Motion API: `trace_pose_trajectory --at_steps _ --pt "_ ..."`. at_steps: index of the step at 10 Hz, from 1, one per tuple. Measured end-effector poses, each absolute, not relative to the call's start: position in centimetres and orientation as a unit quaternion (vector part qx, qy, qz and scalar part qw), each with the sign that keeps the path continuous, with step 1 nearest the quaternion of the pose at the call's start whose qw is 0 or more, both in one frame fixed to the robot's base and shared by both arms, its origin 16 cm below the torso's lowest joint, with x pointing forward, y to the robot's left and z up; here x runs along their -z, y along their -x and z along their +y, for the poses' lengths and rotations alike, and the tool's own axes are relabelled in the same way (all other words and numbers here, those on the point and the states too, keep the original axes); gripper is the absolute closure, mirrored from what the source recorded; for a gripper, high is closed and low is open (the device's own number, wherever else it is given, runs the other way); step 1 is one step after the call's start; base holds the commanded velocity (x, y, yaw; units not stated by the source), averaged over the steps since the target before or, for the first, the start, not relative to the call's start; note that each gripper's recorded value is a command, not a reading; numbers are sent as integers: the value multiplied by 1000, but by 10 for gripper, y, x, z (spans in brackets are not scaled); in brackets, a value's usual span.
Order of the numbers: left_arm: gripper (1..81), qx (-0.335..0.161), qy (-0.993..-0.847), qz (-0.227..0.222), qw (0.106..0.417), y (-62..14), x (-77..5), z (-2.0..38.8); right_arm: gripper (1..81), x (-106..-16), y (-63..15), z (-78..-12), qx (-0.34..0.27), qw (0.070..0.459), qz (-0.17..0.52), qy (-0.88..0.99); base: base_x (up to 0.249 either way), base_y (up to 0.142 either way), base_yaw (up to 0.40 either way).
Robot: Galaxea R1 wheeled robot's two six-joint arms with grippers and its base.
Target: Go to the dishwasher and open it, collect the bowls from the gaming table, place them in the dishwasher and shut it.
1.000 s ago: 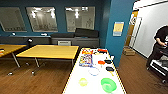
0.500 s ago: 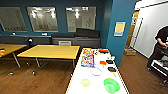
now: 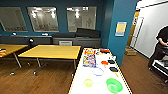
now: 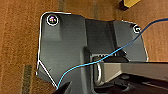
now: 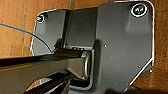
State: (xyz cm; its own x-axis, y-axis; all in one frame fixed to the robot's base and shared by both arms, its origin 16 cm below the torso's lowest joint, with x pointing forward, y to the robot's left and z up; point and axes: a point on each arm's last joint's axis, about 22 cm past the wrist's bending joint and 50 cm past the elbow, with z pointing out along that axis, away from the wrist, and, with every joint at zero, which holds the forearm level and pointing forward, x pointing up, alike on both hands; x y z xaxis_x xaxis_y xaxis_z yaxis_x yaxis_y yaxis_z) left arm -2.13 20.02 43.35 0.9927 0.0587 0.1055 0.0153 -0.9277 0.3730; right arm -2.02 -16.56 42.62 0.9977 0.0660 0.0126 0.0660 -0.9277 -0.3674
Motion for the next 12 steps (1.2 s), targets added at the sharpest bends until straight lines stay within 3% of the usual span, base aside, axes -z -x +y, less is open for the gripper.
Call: trace_pose_trajectory --at_steps 12 --pt "10 -61 -979 19 194 16 -434 193 10 -426 16 -172 2 184 -34 982 59 0 0"
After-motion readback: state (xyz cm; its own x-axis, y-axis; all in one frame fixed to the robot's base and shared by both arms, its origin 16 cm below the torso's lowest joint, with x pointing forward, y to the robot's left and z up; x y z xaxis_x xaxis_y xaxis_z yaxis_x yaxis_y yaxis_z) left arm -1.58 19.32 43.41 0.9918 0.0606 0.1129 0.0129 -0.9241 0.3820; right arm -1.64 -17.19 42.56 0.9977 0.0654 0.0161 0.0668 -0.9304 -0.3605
